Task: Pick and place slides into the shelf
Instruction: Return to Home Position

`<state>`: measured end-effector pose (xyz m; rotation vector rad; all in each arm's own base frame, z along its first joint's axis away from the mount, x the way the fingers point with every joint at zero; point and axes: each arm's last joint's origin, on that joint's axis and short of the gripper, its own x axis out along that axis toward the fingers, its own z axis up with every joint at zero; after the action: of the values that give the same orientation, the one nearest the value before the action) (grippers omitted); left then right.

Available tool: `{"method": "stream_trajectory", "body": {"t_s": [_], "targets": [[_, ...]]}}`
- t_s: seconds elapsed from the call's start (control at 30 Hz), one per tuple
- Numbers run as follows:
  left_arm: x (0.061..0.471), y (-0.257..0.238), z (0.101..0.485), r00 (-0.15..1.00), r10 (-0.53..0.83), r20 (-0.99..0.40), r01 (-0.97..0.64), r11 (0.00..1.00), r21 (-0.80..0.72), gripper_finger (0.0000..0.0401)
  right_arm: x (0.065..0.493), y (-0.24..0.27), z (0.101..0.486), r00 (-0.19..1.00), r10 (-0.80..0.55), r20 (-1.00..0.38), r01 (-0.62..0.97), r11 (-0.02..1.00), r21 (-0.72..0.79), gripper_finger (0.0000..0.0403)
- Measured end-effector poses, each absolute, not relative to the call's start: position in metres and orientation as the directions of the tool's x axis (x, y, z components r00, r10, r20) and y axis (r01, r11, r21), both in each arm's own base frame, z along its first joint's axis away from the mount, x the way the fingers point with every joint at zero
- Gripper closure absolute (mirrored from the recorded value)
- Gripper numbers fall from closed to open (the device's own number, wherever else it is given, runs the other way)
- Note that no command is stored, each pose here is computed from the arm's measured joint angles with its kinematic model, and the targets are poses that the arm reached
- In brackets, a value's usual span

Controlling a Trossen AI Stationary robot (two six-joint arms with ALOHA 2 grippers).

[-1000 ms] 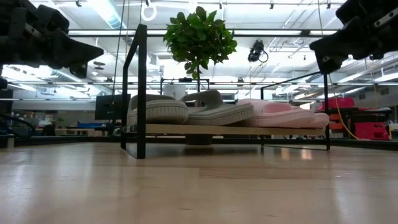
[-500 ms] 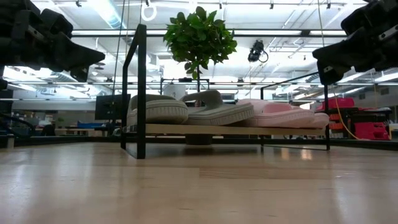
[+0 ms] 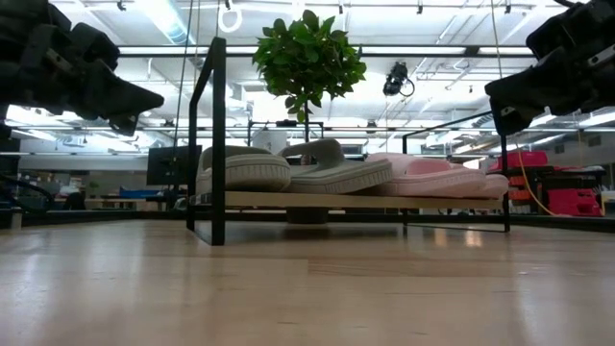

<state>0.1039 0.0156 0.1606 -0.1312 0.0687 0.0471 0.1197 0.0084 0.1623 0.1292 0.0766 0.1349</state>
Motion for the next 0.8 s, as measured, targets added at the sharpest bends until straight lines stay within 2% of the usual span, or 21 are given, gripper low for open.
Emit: {"method": "stream_trajectory", "body": {"t_s": [0.33, 0.63, 0.8], "targets": [[0.1053, 0.0159, 0.1588, 0.995, 0.044, -0.091, -0.053, 0.994, -0.098, 0.0397, 0.1196, 0.0087, 0.1617, 0.986, 0.151, -0.073, -0.140, 0.981, 0.135, 0.0402], [0.1054, 0.0158, 0.1592, 0.995, 0.041, -0.086, -0.050, 0.993, -0.105, 0.0364, 0.1196, 0.0087, 0.1617, 0.986, 0.151, -0.073, -0.143, 0.984, 0.105, 0.0399], [0.1054, 0.0158, 0.1593, 0.996, 0.041, -0.084, -0.050, 0.993, -0.103, 0.0367, 0.1196, 0.0087, 0.1617, 0.986, 0.150, -0.073, -0.143, 0.985, 0.098, 0.0395]]}}
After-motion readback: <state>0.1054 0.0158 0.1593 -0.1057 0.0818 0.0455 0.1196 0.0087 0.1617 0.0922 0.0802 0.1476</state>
